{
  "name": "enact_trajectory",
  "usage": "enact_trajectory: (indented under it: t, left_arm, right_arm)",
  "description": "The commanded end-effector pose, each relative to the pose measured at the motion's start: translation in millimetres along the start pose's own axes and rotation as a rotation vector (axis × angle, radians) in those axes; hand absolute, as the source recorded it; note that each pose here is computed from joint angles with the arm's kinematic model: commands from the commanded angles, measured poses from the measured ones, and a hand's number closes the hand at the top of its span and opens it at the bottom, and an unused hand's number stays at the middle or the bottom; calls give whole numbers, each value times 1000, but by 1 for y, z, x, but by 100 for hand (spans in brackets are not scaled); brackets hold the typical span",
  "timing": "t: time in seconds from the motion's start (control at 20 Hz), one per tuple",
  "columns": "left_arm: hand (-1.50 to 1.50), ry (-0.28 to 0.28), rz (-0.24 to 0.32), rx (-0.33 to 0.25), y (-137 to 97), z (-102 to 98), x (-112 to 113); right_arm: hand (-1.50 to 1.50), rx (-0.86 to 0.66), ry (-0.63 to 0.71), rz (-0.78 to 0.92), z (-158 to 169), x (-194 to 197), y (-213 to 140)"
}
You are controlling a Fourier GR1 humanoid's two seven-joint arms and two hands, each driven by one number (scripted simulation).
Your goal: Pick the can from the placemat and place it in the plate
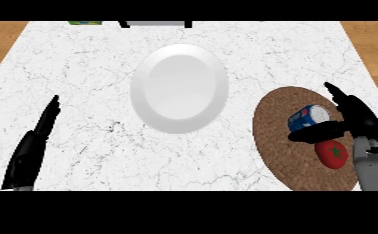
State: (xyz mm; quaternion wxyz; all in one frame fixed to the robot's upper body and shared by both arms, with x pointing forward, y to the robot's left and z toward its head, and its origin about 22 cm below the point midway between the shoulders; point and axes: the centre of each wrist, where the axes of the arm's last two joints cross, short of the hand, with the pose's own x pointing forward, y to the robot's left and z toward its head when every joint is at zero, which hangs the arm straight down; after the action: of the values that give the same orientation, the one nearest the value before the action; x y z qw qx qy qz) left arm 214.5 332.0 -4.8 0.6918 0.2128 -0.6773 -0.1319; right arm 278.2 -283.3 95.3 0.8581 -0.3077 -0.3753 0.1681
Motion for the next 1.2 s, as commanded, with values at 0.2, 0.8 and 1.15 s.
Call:
enact_trajectory:
  t: [0.2,0.8,1.15]
  left_arm:
    - [0,2,0,12,8,17,-8]
    - [0,-3,-3,-6,2,4,-4]
    - [0,-64,10,-49,-4,-12,14]
  right_arm:
    - [-150,43,34,24,-15,-16,8]
    - [150,-10,-70,-12,-57,-12,36]
    - [150,68,-393,489,-56,15,-13]
